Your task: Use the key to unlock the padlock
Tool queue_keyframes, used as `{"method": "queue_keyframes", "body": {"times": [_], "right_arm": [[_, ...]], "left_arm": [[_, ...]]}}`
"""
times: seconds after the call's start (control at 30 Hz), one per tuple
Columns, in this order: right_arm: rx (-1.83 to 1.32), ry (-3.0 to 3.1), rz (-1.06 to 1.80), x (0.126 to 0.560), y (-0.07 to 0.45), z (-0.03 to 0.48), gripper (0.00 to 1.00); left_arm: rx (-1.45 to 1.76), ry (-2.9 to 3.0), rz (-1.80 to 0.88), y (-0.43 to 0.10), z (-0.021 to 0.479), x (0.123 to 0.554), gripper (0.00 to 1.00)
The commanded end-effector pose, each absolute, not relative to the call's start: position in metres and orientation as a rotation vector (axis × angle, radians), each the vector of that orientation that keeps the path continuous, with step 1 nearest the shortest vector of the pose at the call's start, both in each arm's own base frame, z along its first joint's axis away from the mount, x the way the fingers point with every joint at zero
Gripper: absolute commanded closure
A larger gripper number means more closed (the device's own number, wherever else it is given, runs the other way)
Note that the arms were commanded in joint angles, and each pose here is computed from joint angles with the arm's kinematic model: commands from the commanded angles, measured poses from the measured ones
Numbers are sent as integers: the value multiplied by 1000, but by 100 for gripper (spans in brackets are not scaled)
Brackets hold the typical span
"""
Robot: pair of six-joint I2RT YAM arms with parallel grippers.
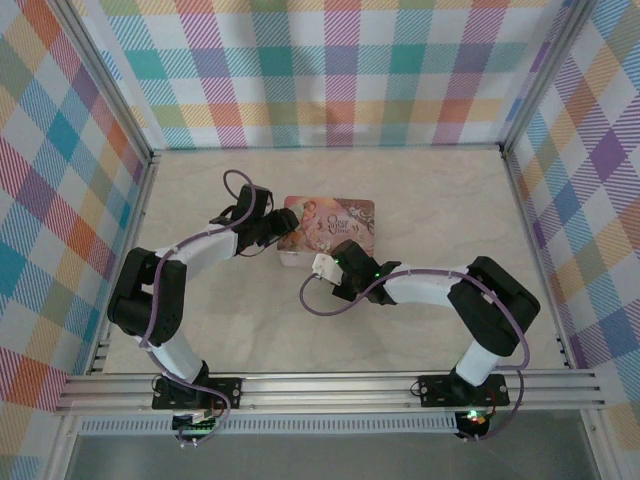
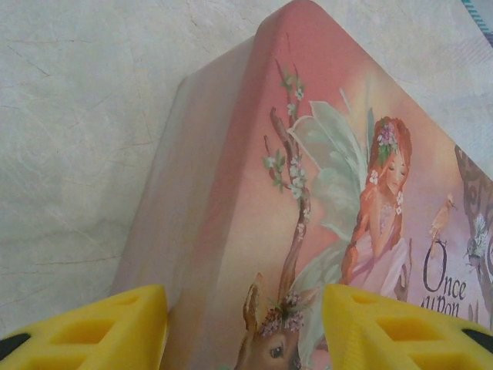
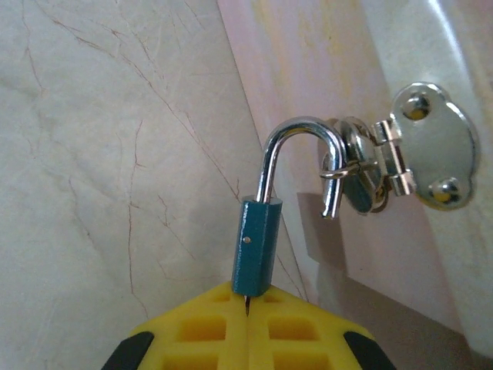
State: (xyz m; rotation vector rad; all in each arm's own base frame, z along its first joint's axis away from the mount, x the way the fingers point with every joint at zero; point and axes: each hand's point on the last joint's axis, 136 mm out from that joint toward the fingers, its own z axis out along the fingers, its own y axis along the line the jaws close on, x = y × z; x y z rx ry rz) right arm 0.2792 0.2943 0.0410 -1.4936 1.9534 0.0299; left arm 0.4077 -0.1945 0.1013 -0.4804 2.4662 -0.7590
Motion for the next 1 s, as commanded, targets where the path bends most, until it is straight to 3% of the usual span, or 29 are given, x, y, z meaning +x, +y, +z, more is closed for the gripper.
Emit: {"method": "queue_keyframes", "body": {"times": [0.0, 0.97], "right_arm": [[-1474, 1828, 57, 292, 319, 64, 100], [-1437, 1787, 59, 296, 323, 81, 100]], "left_arm": [[-452, 2468, -845, -207, 105, 409, 45], [-467, 2471, -878, -209, 103, 403, 46]]}}
